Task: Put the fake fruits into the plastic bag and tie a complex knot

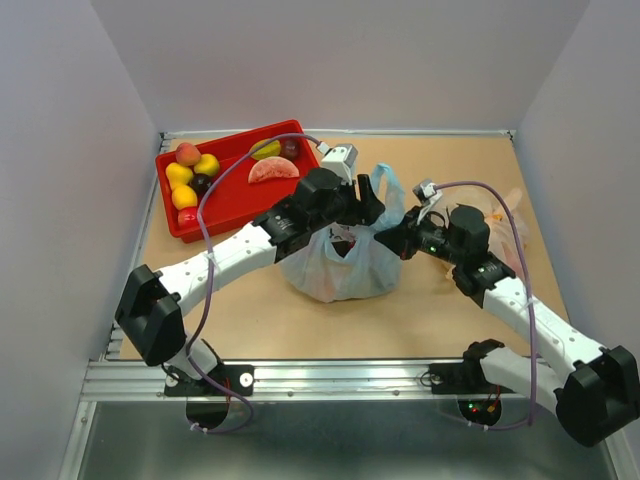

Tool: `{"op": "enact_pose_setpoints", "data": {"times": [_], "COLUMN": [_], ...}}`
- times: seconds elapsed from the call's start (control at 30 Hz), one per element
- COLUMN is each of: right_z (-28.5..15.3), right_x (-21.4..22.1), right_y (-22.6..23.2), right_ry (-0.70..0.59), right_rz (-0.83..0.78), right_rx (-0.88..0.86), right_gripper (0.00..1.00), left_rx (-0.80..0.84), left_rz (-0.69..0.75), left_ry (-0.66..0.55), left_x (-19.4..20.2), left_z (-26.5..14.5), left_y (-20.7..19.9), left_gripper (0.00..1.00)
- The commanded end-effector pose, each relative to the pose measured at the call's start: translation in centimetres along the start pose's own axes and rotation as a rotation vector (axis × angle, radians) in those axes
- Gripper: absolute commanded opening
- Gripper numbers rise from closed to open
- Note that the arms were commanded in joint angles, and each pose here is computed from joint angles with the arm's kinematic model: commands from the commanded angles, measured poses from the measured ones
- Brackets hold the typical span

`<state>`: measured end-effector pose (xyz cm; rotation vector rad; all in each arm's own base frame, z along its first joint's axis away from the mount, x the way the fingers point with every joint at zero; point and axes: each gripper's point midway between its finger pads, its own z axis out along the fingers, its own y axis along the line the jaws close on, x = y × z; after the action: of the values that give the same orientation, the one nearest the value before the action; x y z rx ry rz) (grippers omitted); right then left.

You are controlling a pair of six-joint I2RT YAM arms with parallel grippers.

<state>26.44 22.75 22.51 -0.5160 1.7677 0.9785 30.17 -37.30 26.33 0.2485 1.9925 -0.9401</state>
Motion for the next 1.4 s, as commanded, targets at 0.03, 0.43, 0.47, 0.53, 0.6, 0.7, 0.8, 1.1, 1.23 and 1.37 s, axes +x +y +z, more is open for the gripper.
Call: {"op": "enact_pose_setpoints", "data": {"times": [0.03,0.43,0.47,0.53,0.6,0.7,0.8,1.1,1.23,1.37], "right_z": [0.3,1.1,1.0,1.0,1.2,1.4,1.2,-3.4,-4.6,-4.6], "right_x": [-0.5,-0.6,-0.6,-0.9,-1.1,-0.9,-1.2,-1.4,-3.0,-3.1], "right_y": [0.8,-0.1,0.0,0.3,0.9,1.4,1.5,3.2,1.4,0.5], "right_ry": [-0.021,-0.002,-0.004,-0.009,-0.010,0.010,0.024,0.082,0.079,0.097], "right_rz": [-0.087,-0.117,-0.129,-0.144,-0.170,-0.183,-0.170,-0.164,-0.081,-0.064], "right_rx": [-0.056,-0.002,-0.007,-0.015,-0.035,-0.065,-0.056,-0.238,-0.294,-0.385], "right_gripper": [0.00,0.00,0.00,0.00,0.01,0.00,0.09,0.90,0.91,0.85], "left_rx": [0.079,0.120,0.121,0.133,0.132,0.131,0.186,0.637,0.797,1.012], "left_rz": [-0.018,-0.061,-0.064,-0.064,-0.046,-0.015,0.054,0.135,0.177,0.191], "left_ry": [-0.036,0.009,0.010,0.015,0.017,0.046,0.047,0.094,0.096,0.075], "left_x": [-1.1,-0.2,-0.1,0.1,0.5,1.2,1.0,0.6,0.6,0.4], "left_z": [0.3,0.6,0.6,0.6,1.1,2.3,2.2,-2.5,-3.9,-6.5], "left_y": [-2.4,-3.4,-3.4,-3.7,-4.0,-4.3,-4.0,-6.0,-7.6,-9.7], "left_gripper": [0.73,0.80,0.80,0.80,0.80,0.68,0.53,0.00,0.00,0.00]}}
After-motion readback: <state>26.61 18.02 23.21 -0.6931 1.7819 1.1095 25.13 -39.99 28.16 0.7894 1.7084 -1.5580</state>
